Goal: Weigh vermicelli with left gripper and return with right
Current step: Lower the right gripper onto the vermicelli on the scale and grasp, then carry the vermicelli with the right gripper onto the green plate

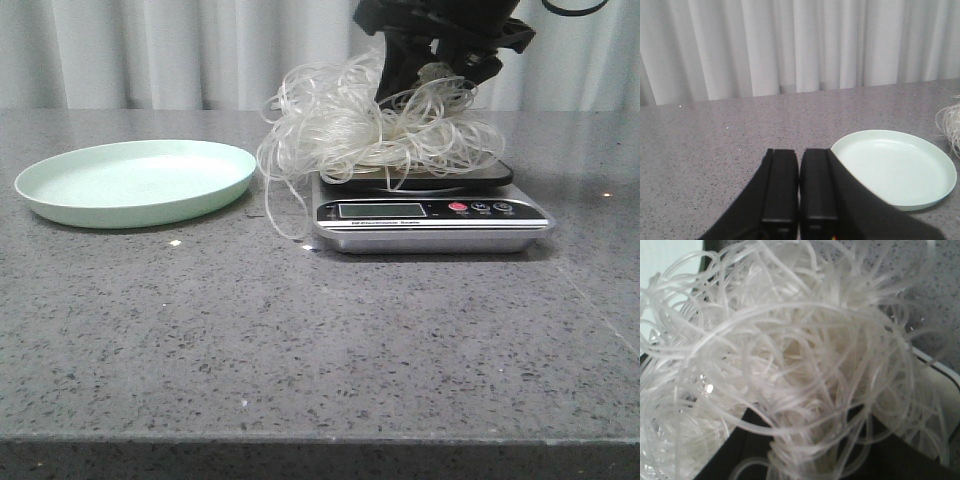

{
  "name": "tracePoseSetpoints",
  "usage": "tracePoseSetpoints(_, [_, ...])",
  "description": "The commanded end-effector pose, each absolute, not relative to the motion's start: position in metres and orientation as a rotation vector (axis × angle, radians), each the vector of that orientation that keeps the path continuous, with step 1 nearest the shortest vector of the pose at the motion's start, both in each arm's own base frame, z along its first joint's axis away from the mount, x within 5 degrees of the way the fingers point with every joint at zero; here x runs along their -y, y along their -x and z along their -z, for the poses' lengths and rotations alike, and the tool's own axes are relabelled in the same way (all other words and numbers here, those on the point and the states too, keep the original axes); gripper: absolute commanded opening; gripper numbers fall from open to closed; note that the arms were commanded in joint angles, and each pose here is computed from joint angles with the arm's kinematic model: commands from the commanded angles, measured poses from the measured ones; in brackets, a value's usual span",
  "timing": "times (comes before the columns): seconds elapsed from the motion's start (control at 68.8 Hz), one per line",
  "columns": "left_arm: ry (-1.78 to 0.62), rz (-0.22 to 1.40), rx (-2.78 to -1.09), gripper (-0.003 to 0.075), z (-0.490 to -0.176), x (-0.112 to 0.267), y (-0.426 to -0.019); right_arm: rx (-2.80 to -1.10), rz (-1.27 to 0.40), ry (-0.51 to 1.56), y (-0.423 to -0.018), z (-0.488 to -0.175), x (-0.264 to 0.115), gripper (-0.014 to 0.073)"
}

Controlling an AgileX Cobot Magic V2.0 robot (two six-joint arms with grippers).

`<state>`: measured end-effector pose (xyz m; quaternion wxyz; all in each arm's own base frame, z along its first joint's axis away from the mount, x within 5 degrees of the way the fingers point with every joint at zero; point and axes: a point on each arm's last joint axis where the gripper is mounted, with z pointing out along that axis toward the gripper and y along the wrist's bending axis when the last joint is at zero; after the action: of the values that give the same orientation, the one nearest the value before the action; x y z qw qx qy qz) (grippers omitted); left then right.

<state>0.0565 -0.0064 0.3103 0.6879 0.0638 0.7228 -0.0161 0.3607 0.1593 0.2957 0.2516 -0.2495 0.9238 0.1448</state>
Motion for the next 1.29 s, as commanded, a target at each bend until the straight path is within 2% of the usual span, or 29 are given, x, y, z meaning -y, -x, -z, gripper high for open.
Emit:
tracePoseSetpoints(0.0, [-0.123,0.045,-1.521,0.0137,-0.325,0.006,-0.056,-2.532,-0.407,0.709,-0.352,-0.305,-0.158,0.0158])
tracePoseSetpoints(0.276, [-0.123,0.045,-1.521,0.0137,-0.325,0.006,-0.056,-2.44,-0.407,0.697,-0.344,-0.335,-0.155,0.0152])
tracePoseSetpoints(0.639, [-0.123,0.045,-1.521,0.0137,-0.325,0.006,-0.056,-2.196,-0.423,0.702,-0.334,-0.431,-0.153,0.0152])
tracePoseSetpoints(0.93, [-0.123,0.045,-1.521,0.0137,-0.325,0.006,-0.056,-1.937,-0.639,0.644,-0.317,-0.497,-0.164,0.0152])
tracePoseSetpoints(1.09, [-0.123,0.045,-1.521,0.0137,-0.325,0.006,-0.056,-1.83,-0.735,0.608,-0.314,-0.506,-0.182,0.0152])
tracePoseSetpoints(1.278, [-0.123,0.045,-1.521,0.0137,-0.325,0.006,-0.056,-1.806,-0.787,0.636,-0.321,-0.491,-0.218,0.0152])
